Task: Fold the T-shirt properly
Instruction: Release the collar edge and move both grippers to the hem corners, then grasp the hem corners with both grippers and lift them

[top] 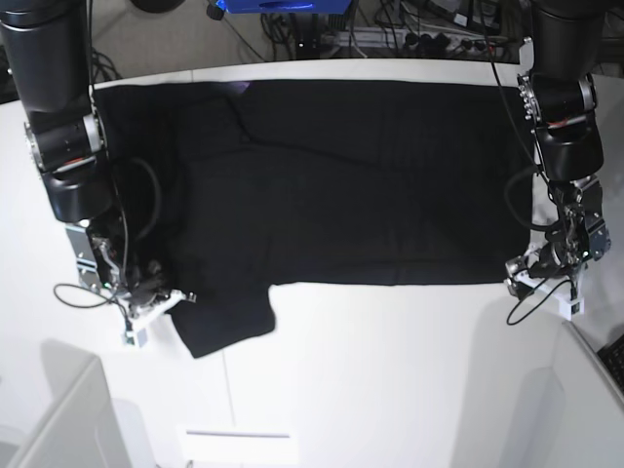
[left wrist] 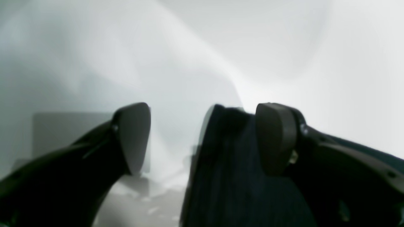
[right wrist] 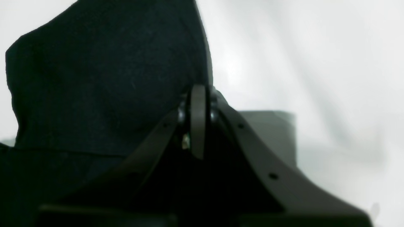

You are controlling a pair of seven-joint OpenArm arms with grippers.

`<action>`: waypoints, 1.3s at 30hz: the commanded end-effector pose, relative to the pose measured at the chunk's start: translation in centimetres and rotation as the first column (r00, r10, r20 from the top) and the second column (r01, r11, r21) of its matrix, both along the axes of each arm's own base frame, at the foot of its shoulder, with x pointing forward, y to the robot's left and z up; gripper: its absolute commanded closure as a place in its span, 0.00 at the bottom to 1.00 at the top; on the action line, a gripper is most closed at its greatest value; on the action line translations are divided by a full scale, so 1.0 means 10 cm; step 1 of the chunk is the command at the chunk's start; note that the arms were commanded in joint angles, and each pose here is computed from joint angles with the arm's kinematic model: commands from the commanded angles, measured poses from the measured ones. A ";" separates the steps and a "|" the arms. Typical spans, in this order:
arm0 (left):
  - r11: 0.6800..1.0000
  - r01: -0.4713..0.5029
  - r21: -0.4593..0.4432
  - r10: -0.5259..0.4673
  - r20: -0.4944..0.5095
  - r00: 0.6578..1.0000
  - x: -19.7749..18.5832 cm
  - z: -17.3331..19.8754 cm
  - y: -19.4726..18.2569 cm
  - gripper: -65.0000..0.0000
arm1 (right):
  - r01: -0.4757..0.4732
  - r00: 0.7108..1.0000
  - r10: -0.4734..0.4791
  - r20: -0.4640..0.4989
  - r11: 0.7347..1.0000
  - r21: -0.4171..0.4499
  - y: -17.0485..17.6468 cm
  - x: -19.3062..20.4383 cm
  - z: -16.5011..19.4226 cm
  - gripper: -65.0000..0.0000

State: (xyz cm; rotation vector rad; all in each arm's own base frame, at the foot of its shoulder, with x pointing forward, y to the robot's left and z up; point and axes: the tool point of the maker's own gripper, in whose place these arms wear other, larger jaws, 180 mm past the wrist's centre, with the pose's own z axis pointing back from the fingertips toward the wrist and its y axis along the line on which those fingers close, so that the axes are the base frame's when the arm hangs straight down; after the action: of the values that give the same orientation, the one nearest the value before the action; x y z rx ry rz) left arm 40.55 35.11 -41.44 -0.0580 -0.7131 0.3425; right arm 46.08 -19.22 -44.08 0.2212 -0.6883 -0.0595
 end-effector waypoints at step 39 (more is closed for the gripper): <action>0.986 0.146 0.078 -0.152 0.090 0.984 -0.03 0.33 -0.37 1.00 | 0.059 0.998 -0.059 0.003 0.997 0.045 -0.20 -0.04 0.08 1.00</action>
State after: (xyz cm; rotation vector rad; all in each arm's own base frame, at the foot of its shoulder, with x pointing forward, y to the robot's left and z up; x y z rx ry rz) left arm 38.65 30.74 -40.51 -0.0679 -0.7418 0.1825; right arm 45.23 -20.44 -44.00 0.2607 -0.6982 -0.1360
